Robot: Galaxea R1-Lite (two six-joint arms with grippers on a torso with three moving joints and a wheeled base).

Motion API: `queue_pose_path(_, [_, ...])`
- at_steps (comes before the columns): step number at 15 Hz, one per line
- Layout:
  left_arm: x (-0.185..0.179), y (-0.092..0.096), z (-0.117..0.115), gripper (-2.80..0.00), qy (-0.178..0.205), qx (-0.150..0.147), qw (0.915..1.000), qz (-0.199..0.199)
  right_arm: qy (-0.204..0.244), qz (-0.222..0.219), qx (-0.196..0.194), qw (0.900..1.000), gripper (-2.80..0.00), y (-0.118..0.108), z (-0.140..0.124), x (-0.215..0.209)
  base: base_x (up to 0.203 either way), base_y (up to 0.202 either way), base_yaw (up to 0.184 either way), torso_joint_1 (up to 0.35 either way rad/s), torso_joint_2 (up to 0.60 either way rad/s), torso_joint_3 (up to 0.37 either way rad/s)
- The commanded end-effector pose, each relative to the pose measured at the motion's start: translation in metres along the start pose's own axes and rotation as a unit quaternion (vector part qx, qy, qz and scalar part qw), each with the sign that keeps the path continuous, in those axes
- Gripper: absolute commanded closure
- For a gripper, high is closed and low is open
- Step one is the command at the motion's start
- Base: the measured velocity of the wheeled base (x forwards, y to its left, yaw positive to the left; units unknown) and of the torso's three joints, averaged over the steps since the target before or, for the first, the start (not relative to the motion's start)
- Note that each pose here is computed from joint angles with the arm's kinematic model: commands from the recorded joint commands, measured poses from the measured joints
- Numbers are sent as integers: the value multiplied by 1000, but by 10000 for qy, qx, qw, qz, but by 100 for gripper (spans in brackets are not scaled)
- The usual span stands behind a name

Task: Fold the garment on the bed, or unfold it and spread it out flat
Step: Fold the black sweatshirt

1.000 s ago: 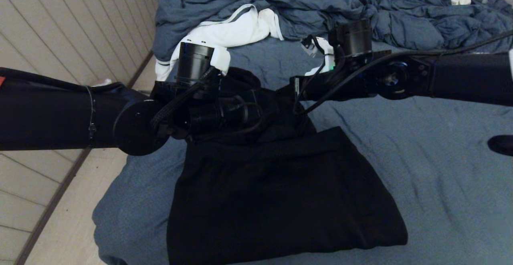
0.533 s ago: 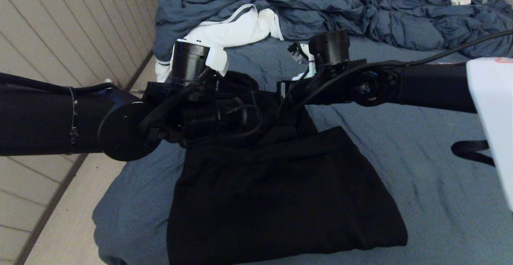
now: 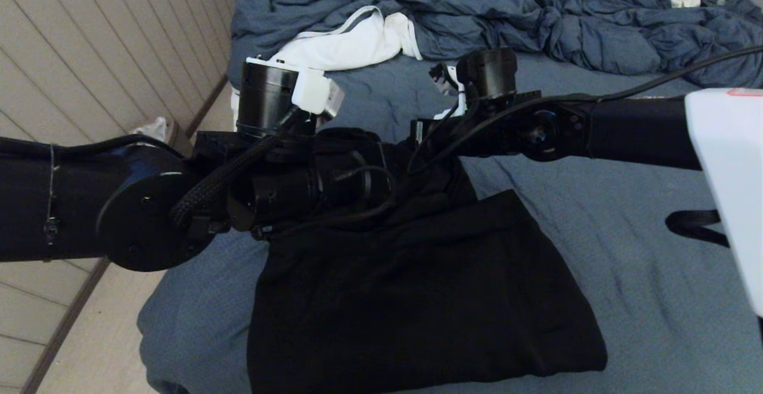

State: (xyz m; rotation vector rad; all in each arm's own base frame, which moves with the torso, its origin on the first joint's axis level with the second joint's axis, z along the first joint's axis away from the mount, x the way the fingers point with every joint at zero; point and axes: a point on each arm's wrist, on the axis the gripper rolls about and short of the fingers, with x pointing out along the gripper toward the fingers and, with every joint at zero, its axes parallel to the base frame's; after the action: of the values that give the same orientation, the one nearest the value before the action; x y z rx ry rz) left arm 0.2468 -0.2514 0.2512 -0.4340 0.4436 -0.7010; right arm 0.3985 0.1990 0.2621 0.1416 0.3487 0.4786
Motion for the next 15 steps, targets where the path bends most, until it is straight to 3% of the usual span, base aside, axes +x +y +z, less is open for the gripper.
queue_pose_path(1, [16,5,-8,0,8,-15,10000,43,-85,-70,7,9999,0,0,5,-5,0,0,0,0,0,0])
queue_pose_path(3, [33,14,-15,0,-6,-14,9999,125,-290,-146,22,9995,0,-2,19,-22,0,0,0,0,0,0])
queue_pose_path(7, [61,54,-11,0,-141,-115,9985,517,-424,-143,66,9990,0,-1,32,-72,0,0,0,0,0,0])
queue_pose_path(10, [69,81,4,0,-351,-186,9962,781,106,-109,99,9998,0,-2,4,-97,0,0,0,0,0,0])
queue_pose_path(15, [68,84,13,0,-498,-200,9954,792,1184,62,217,9927,0,-10,-60,-115,0,0,0,0,0,0])
